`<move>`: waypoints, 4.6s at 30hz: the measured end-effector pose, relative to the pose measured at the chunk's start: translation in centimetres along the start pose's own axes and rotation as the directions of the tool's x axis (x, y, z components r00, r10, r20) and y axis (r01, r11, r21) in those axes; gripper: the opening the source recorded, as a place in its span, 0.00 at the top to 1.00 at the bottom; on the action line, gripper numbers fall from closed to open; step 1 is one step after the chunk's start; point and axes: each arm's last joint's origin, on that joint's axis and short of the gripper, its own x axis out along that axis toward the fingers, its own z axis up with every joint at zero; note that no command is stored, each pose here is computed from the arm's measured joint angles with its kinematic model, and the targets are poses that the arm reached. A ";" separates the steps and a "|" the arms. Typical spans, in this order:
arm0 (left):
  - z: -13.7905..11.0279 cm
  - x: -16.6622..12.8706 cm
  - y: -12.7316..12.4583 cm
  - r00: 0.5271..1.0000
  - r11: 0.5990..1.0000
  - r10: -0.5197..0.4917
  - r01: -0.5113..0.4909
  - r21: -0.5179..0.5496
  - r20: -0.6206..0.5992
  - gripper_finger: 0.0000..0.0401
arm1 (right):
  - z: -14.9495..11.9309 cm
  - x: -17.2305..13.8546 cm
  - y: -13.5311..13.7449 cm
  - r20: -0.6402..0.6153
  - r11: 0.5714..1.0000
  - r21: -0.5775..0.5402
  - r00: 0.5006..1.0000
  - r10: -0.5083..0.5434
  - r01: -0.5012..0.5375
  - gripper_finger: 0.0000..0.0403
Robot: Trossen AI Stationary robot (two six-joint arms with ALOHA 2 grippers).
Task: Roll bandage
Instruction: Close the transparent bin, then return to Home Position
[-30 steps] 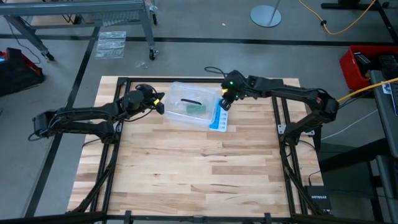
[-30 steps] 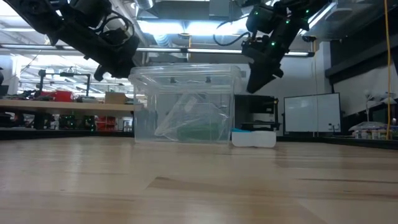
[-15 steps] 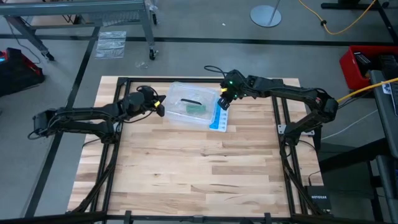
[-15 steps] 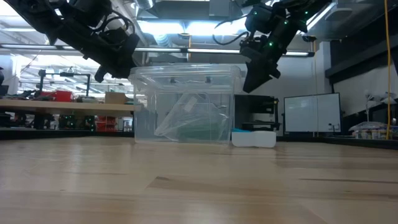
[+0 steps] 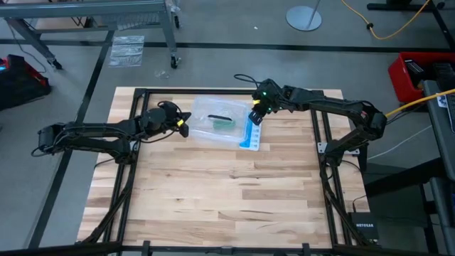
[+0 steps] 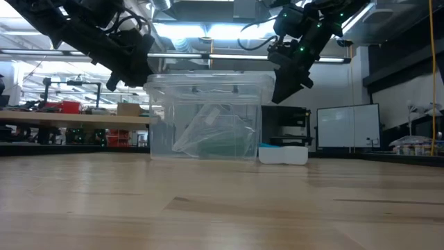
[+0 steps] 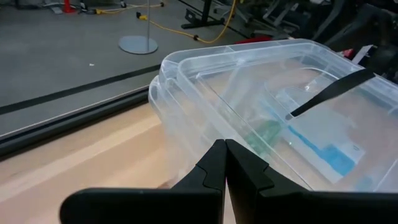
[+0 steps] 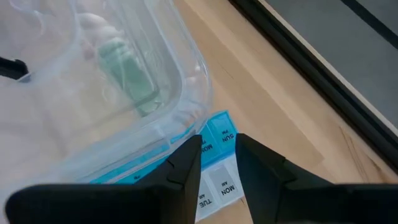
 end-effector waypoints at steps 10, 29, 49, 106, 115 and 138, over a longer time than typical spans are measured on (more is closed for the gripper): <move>0.0 0.0 0.2 0.999 0.999 0.038 -0.038 0.015 0.013 0.99 | 0.1 0.0 0.2 0.002 0.999 0.027 0.999 0.047 -0.047 0.74; 0.2 -0.8 0.6 0.994 0.994 0.106 -0.107 0.036 0.027 0.99 | 0.5 0.0 0.4 0.048 0.994 0.052 0.994 0.096 -0.098 0.74; 0.6 -0.8 0.5 0.994 0.995 0.093 -0.096 0.032 0.063 0.99 | 0.1 0.0 0.3 -0.002 0.994 0.054 0.995 0.099 -0.098 0.74; 0.3 2.0 1.0 0.990 0.992 0.122 -0.122 -0.010 0.073 0.99 | -0.3 -0.1 2.1 -0.011 0.997 -0.009 0.997 0.082 -0.082 0.74; 3.2 1.0 0.3 0.942 0.999 0.044 -0.050 0.009 0.333 0.99 | 0.0 -1.4 1.5 0.036 0.998 -0.043 0.998 0.053 -0.052 0.74; 1.5 -11.8 2.7 0.943 0.961 -0.265 0.242 0.133 0.201 0.99 | -3.8 -14.6 1.6 0.265 0.988 -0.029 0.952 0.153 -0.151 0.74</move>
